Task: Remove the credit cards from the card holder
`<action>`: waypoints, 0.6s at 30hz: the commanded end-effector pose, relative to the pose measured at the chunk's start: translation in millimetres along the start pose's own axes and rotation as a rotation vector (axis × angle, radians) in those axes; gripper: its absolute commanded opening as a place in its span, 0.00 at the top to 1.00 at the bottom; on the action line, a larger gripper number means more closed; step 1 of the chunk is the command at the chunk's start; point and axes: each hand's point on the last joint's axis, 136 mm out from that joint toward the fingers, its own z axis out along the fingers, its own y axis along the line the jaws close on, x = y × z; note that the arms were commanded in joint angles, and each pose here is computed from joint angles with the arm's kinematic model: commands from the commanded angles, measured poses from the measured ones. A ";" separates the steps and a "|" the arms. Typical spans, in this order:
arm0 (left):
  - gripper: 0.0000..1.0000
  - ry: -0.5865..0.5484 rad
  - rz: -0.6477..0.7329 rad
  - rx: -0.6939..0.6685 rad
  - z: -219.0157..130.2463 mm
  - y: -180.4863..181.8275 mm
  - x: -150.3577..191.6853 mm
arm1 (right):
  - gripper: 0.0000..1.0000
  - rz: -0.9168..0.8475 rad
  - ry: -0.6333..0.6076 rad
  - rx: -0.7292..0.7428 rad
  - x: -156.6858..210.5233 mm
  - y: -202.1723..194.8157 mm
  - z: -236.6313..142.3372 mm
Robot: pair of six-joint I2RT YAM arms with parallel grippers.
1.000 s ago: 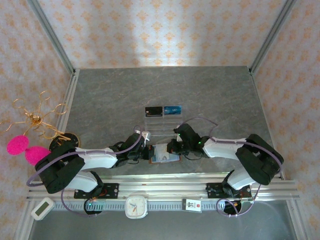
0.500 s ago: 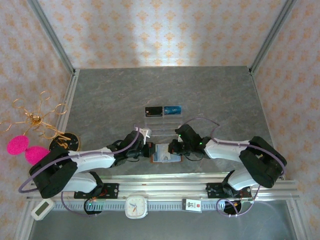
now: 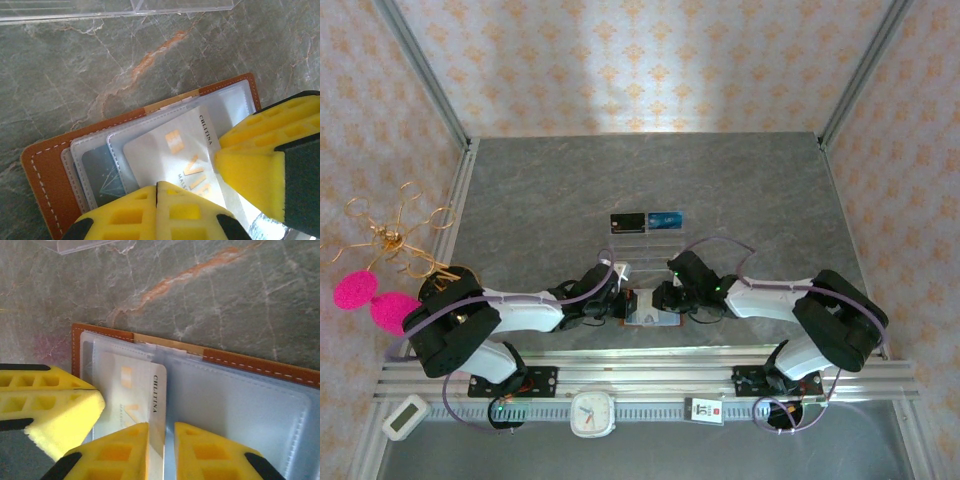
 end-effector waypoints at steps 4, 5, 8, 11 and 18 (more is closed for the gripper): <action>1.00 0.015 -0.017 -0.041 -1.0 14.4 7.9 | 1.00 0.019 -0.008 0.027 -0.5 -9.7 2.5; 1.00 0.014 -0.017 -0.038 -1.2 14.2 8.0 | 1.00 0.019 -0.008 0.028 -0.1 -10.0 1.8; 1.00 0.003 -0.028 -0.044 -4.8 18.0 6.7 | 1.00 0.036 -0.031 0.051 -1.4 -17.3 -5.3; 1.00 -0.018 -0.034 -0.037 -10.7 19.0 2.9 | 1.00 0.046 -0.041 0.061 0.2 -23.7 -12.7; 1.00 -0.085 -0.003 0.050 -23.1 -10.6 -18.0 | 1.00 0.041 -0.018 0.037 4.2 -21.8 -8.5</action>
